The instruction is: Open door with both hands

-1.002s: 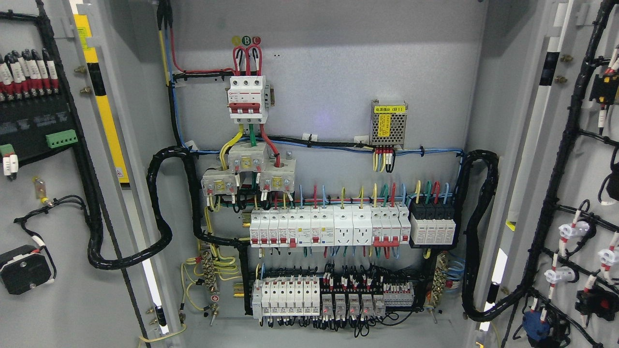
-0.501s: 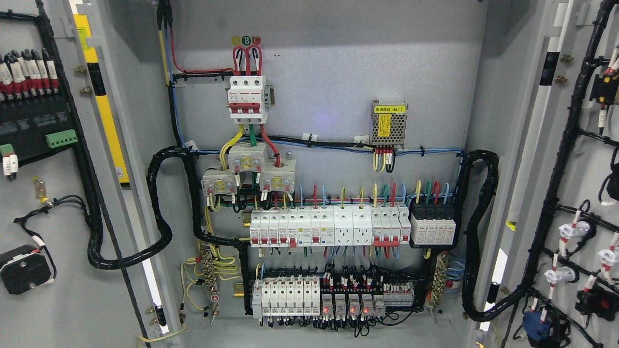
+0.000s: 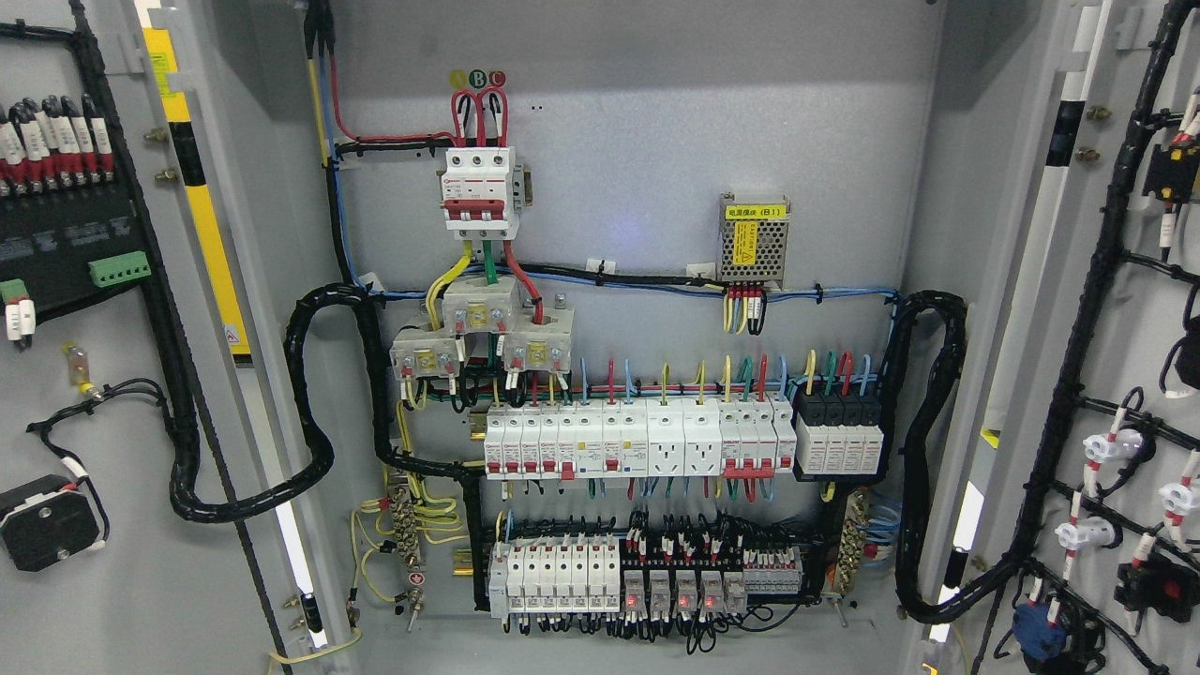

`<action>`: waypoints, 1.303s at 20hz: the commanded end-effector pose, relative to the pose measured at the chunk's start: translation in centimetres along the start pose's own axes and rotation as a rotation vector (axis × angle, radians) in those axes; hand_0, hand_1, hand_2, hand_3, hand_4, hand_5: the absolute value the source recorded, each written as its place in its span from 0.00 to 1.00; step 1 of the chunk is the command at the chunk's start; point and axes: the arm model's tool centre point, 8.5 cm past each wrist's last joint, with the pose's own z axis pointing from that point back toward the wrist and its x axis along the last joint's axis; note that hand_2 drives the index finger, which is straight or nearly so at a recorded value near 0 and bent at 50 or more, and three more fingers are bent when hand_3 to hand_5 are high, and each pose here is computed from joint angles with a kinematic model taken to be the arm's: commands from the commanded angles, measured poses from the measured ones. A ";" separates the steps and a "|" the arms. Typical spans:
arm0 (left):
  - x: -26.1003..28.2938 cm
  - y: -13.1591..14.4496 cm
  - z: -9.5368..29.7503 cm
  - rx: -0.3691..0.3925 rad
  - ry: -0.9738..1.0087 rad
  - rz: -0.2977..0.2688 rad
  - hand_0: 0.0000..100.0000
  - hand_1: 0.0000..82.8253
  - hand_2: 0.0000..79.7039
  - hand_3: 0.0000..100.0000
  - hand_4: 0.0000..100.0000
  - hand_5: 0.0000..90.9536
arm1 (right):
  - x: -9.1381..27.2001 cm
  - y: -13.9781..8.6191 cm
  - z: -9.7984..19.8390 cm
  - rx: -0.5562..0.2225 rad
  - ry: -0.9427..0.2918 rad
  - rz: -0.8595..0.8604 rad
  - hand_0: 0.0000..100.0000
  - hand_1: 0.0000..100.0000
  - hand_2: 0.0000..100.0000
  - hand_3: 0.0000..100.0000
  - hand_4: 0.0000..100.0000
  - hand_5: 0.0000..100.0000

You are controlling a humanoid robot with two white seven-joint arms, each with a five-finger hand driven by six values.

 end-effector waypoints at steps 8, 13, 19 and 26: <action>-4.3 -0.8 0.7 0.012 0.211 -0.123 0.26 0.23 0.00 0.00 0.00 0.00 | -6.2 2.3 0.7 -0.022 0.405 -0.023 0.21 0.11 0.00 0.00 0.00 0.00; -4.1 -0.8 0.4 0.016 0.279 -0.113 0.27 0.23 0.00 0.00 0.00 0.00 | -6.2 3.3 0.6 -0.008 0.415 -0.030 0.21 0.11 0.00 0.00 0.00 0.00; -4.2 -0.9 0.3 0.031 0.285 -0.154 0.28 0.23 0.00 0.00 0.00 0.00 | -6.1 3.3 0.5 -0.009 0.413 -0.032 0.21 0.10 0.00 0.00 0.00 0.00; -3.7 -0.8 0.2 0.033 0.275 -0.157 0.29 0.23 0.00 0.00 0.00 0.00 | -5.6 2.8 0.3 -0.014 0.404 -0.027 0.21 0.11 0.00 0.00 0.00 0.00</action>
